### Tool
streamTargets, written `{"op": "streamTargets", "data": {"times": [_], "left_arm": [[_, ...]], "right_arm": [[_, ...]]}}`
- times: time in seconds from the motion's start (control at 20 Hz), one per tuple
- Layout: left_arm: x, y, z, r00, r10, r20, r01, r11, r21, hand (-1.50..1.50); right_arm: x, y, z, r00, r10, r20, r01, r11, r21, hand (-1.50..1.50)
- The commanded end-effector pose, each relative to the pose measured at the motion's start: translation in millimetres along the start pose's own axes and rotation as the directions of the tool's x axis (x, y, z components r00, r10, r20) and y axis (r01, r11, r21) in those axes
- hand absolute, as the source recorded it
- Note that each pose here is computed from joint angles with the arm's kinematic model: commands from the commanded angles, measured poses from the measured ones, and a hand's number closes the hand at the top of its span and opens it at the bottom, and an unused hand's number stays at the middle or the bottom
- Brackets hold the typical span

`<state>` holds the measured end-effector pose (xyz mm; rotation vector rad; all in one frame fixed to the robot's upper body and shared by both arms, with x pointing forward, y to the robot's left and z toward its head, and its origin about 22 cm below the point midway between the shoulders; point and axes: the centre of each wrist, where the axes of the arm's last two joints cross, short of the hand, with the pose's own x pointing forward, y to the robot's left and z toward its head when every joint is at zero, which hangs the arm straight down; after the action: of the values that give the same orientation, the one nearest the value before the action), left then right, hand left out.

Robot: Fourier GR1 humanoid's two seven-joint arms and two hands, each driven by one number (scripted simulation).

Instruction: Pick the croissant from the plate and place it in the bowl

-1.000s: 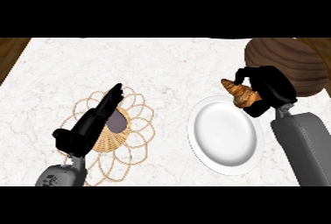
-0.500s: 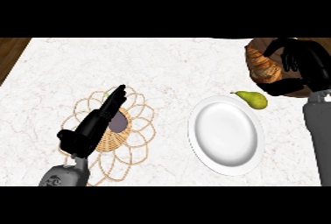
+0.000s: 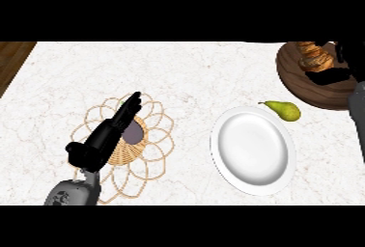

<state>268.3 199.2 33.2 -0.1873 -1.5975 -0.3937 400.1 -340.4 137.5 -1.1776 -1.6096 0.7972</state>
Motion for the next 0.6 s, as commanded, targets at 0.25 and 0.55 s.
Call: {"op": "streamTargets", "data": {"times": [0.25,0.55], "left_arm": [[-2,-14,-5,1.0,-0.009,0.002,0.009,0.999,-0.043,0.0],[12,-12,-11,1.0,-0.016,0.02,0.017,0.999,-0.043,0.0]], "right_arm": [[-56,2,-8,0.989,0.117,-0.088,-0.101,0.981,0.166,1.5],[-59,10,-12,0.977,-0.028,-0.21,0.105,0.925,0.364,-1.5]]}}
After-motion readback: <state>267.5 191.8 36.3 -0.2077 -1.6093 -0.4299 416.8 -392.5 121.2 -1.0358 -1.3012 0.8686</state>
